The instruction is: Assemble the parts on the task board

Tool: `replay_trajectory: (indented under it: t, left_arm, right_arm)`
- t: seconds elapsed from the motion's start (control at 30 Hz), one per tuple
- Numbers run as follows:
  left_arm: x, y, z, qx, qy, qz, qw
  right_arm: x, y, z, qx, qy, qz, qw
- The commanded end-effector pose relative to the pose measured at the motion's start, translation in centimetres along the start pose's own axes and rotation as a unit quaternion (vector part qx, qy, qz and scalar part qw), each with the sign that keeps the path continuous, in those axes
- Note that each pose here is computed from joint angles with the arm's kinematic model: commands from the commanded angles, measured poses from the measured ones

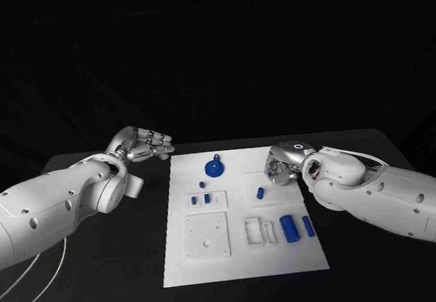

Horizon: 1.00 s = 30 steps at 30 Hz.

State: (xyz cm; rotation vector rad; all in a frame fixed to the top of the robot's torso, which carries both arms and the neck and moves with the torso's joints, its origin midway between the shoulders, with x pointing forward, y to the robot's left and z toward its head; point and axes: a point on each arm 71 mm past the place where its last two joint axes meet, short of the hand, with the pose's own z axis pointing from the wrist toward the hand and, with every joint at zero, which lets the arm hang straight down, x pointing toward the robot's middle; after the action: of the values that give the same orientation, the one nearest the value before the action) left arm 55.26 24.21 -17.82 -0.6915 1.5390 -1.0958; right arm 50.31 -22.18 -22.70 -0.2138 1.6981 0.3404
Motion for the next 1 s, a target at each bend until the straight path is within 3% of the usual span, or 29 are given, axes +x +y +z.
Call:
replay_trajectory:
  t: [0.03, 0.57, 1.0]
  left_arm:
    - [-0.02, -0.13, 0.1, 0.004, 0.003, -0.004, 1.0]
    - [-0.76, 0.31, 0.38, 0.001, -0.004, 0.0, 1.0]
    - [-0.89, 0.38, 0.44, 0.001, -0.005, 0.001, 1.0]
  right_arm:
    - [-0.1, 0.1, 0.0, 0.011, -0.017, -0.016, 1.0]
    - [-2.0, -0.9, -0.2, 0.019, -0.027, 0.037, 0.999]
    - [-4.8, 1.0, -0.9, -0.013, -0.054, 0.081, 0.995]
